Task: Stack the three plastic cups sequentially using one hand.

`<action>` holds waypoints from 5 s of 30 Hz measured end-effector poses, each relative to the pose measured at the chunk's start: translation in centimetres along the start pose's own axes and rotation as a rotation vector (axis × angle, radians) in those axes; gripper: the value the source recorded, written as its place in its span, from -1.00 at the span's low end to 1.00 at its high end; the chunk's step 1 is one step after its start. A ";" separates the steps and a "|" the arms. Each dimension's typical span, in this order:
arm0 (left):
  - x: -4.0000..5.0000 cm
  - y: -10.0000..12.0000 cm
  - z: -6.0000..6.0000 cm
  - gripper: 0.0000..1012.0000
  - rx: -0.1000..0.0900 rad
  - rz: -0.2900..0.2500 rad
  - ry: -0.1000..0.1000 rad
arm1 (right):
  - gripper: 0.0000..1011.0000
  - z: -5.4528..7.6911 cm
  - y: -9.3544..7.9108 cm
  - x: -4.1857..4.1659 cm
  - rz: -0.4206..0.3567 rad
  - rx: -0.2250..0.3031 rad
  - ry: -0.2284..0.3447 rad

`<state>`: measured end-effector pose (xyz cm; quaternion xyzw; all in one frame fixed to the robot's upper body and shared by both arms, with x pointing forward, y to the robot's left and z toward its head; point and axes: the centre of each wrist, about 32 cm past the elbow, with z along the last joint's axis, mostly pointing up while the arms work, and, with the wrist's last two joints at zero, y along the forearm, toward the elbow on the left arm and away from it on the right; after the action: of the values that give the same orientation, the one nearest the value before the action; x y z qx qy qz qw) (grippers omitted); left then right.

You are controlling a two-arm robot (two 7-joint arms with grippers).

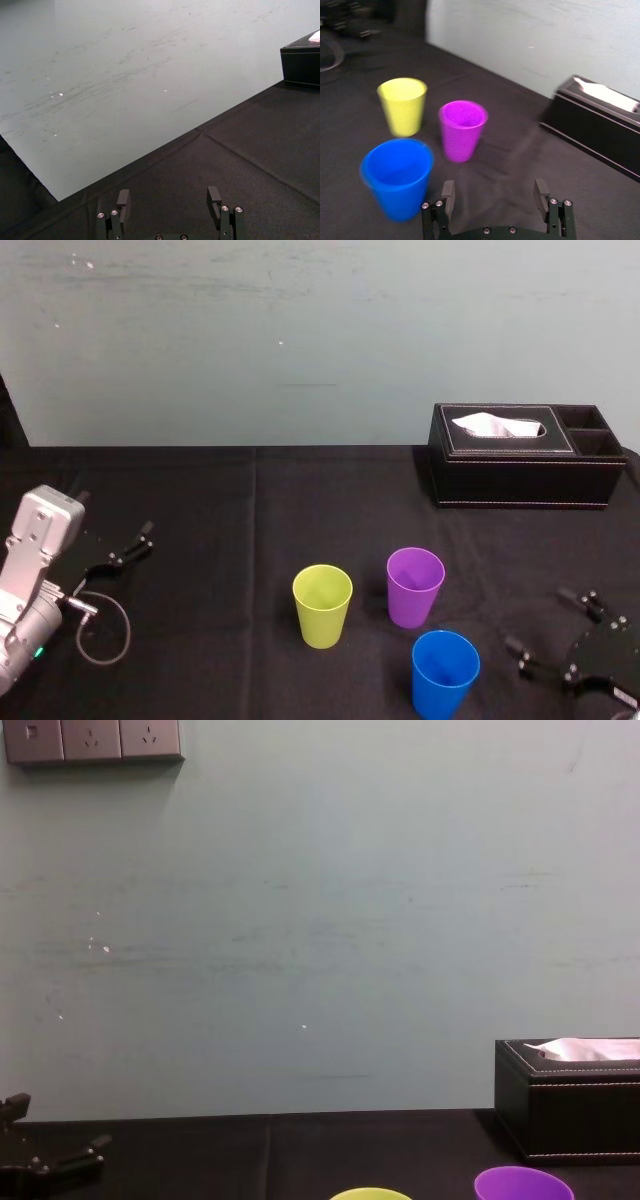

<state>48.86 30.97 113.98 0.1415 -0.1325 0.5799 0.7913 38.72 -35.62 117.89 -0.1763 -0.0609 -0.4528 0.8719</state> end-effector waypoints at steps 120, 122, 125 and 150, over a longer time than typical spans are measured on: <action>0.00 0.0 0.0 0.98 0.000 0.000 0.000 | 0.43 -0.6 6.3 -2.47 0.281 0.068 0.092; 0.00 0.0 0.0 0.98 0.000 0.000 0.000 | 0.43 0.4 6.6 -2.17 0.288 0.079 0.089; 0.00 0.0 0.0 0.98 0.000 0.000 0.000 | 0.43 1.5 7.0 -1.85 0.296 0.092 0.086; 0.00 0.0 0.0 0.98 0.000 0.000 0.000 | 0.43 8.8 15.0 -2.17 0.381 0.136 0.064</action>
<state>48.86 30.97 113.98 0.1415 -0.1325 0.5799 0.7913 50.08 -22.86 121.72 -0.1107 -0.0293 -0.2800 0.9532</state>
